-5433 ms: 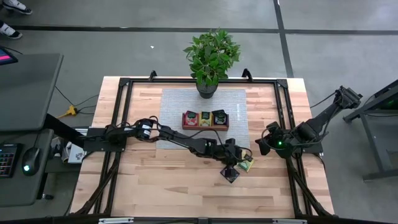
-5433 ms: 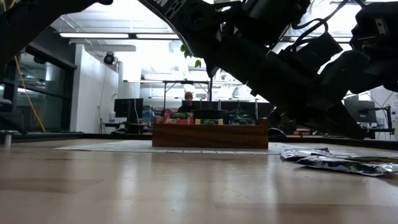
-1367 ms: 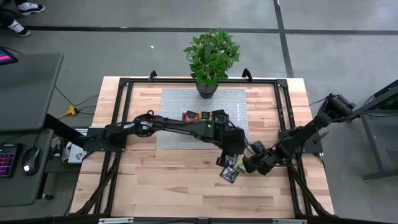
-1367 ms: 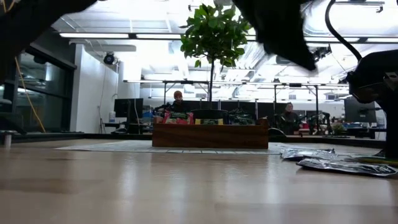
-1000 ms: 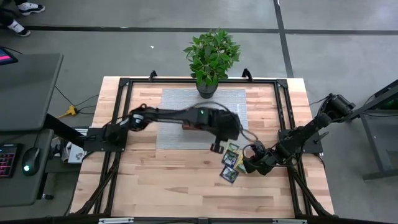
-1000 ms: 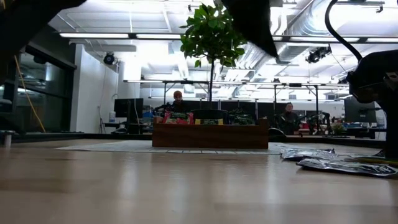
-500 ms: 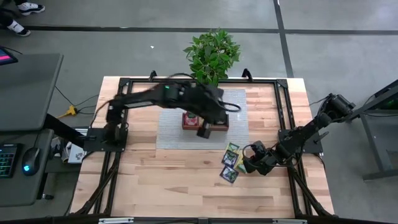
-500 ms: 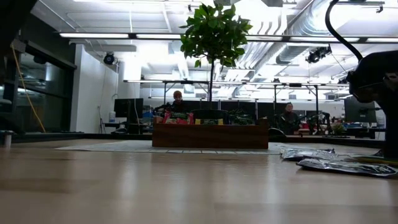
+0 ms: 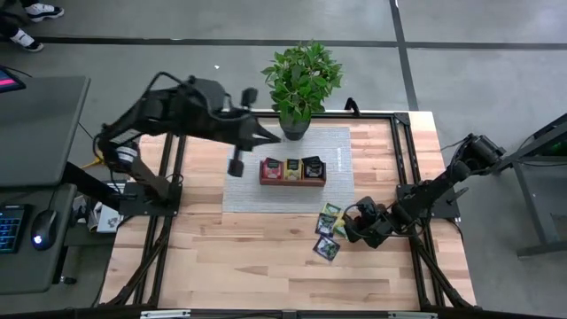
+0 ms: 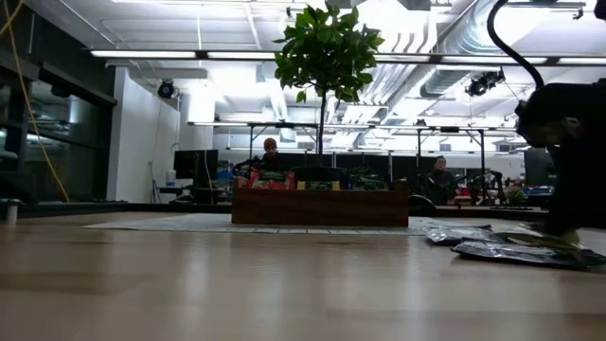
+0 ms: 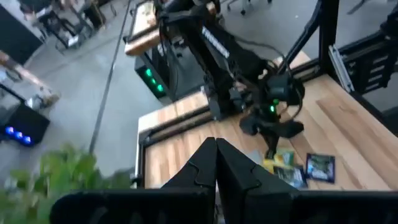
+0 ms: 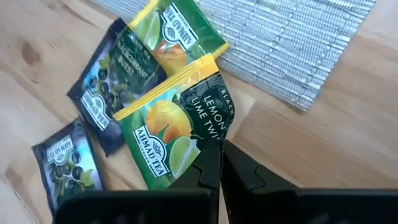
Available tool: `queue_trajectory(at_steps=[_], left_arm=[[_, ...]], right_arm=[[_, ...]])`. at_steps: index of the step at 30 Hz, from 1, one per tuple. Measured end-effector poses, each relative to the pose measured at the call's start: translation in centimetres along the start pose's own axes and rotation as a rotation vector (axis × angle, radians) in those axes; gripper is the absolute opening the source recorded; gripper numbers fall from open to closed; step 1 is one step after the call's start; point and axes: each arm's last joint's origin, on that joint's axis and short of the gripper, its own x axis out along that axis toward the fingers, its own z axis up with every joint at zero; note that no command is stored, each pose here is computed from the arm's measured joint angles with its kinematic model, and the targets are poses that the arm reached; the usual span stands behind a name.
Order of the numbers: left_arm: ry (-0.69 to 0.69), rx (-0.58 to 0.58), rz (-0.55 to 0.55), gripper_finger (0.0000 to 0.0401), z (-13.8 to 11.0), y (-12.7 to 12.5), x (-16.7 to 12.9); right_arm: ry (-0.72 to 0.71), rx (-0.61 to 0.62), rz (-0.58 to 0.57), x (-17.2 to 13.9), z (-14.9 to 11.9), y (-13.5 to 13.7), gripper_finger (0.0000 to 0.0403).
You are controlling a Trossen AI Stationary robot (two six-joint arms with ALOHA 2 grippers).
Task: Pick & Place Tea
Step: Put the yellow tea bag into the middle section of the wooden organizer
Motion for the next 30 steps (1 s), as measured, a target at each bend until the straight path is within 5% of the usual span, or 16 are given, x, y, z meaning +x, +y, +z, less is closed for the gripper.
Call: queue_trajectory(at_steps=[8, 17, 24, 30], left_arm=[[-0.162, -0.086, -0.018, 0.0001, -2.6, -2.0, 1.2], [-0.378, -0.416, -0.014, 0.0001, -14.7, -7.7, 4.2], [-0.309, -0.746, 0.126, 0.0001, -24.3, -11.4, 3.5], [-0.292, -0.743, 0.193, 0.0001, -27.4, -12.5, 2.2]], right_arm=[[0.002, -0.004, -0.032, 0.1, 0.3, -0.2, 0.0], [0.002, -0.049, -0.029, -0.2, 0.6, -0.2, 0.0], [0.02, -0.152, -0.026, -1.5, 1.5, -0.6, 0.0], [0.055, -0.304, -0.047, -3.3, 3.5, -1.1, 0.0]])
